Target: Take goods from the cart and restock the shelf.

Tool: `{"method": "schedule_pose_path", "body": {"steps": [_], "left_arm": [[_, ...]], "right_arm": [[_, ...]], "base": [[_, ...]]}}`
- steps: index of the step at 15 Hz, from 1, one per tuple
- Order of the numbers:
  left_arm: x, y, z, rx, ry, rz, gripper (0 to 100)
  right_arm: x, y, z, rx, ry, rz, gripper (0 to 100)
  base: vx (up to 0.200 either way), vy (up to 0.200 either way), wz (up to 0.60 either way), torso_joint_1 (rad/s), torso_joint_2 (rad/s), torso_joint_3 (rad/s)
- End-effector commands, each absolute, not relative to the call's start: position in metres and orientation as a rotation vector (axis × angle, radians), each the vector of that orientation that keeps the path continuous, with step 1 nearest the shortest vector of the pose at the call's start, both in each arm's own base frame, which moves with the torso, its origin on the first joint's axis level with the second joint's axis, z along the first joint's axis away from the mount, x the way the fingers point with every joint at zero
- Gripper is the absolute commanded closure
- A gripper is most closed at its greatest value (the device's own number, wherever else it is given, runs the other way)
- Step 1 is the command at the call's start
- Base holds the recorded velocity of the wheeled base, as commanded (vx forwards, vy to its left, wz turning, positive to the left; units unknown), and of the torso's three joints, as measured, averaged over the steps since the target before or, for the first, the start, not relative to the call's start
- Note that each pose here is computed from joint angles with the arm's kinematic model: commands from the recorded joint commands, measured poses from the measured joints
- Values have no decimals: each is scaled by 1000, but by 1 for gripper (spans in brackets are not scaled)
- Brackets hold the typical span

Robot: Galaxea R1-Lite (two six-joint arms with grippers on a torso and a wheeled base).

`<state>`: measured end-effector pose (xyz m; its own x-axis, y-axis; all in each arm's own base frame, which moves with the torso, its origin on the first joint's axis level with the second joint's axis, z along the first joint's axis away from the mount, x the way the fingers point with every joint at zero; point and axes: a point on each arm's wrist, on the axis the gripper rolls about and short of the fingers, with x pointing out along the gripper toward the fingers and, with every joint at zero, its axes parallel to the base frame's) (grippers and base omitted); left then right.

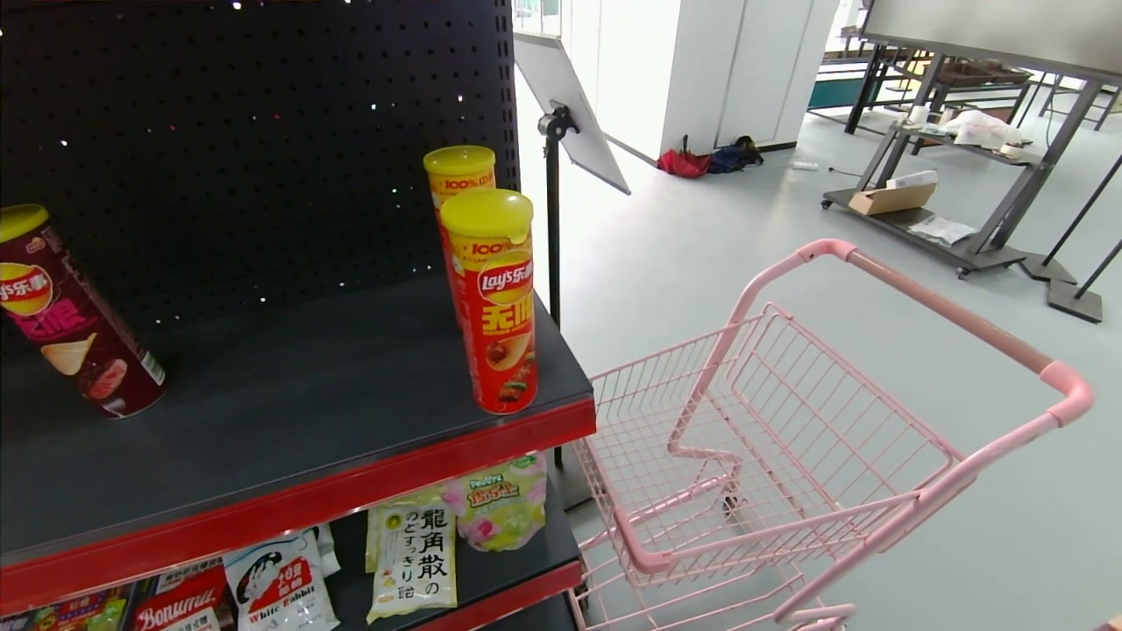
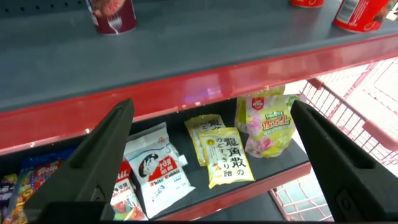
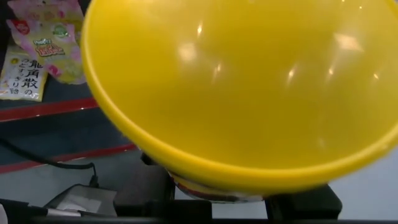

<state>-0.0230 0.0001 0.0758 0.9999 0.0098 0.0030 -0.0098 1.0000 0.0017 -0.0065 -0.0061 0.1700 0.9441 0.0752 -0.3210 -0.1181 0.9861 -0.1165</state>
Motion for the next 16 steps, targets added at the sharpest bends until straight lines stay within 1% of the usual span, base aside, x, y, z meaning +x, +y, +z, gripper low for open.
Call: {"method": "schedule_pose_path", "body": {"steps": [1,7,10,16], "left_arm": [[-23,0,76,3,-2,11,0],[-23,0,76,3,-2,9,0],[-23,0,76,3,-2,9,0],[-23,0,76,3,-2,9,0]], "right_arm": [[-5,-6,167,-139,335,100,100],[-5,-6,164,-161,345,104,100],[-5,-6,161,-189,351,98,100],[-7,-7,156,-205,351,77,100]], "base": [[0,0,0,173,-422,-251],[0,0,0,164,-381,-221],[0,0,0,28,-68,-37],[0,0,600,6,-6,-2]]}}
